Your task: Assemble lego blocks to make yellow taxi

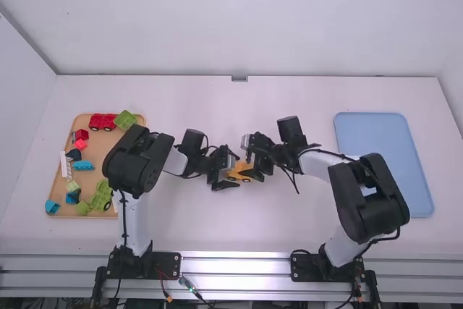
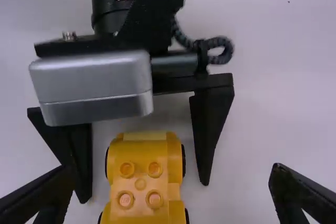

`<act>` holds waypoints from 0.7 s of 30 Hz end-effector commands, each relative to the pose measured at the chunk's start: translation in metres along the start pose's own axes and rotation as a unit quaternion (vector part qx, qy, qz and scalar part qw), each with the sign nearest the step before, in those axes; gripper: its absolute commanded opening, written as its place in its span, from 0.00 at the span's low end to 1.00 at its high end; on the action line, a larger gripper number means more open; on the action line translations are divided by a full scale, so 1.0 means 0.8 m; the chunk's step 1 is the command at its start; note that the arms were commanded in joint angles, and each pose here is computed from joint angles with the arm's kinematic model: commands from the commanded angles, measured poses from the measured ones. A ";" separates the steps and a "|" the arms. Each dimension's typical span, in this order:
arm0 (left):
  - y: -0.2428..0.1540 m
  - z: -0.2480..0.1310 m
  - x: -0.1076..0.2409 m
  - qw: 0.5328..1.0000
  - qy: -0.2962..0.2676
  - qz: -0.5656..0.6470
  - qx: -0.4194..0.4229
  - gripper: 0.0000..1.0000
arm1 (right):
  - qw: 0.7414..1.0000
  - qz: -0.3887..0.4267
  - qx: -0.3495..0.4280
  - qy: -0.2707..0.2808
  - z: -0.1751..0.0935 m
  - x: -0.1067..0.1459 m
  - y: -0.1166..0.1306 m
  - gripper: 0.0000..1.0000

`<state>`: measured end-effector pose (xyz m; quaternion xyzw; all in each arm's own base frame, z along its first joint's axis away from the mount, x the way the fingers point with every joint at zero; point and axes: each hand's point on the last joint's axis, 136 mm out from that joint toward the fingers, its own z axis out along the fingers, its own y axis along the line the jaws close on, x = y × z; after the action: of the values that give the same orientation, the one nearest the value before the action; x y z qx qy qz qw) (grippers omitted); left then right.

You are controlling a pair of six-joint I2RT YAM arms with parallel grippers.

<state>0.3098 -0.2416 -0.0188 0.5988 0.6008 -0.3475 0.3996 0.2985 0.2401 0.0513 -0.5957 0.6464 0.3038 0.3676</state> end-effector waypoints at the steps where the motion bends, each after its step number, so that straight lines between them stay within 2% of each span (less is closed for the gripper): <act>1: -0.006 0.004 0.025 0.998 0.039 -0.040 -0.008 0.99 | 1.000 -0.001 -0.001 -0.030 -0.017 -0.020 -0.007 0.99; 5: 0.003 -0.004 0.016 0.997 0.040 -0.071 -0.015 0.99 | 0.999 -0.005 -0.019 -0.038 -0.029 -0.009 0.003 0.99; 10: 0.005 -0.021 -0.003 0.998 0.049 -0.050 -0.008 0.99 | 0.999 -0.011 -0.014 -0.046 -0.031 0.010 0.014 0.99; 16: 0.020 -0.064 -0.031 0.993 0.106 -0.044 -0.037 0.99 | 0.996 0.027 0.028 -0.083 -0.016 0.034 0.016 0.99; 21: 0.032 -0.096 -0.063 0.988 0.135 -0.034 -0.070 0.99 | 0.992 0.044 0.003 -0.116 0.009 0.042 0.026 0.99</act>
<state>0.3146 -0.1998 0.0409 0.5799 0.6972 -0.2744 0.3198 0.2926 0.2229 0.0289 -0.5519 0.6083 0.3330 0.4633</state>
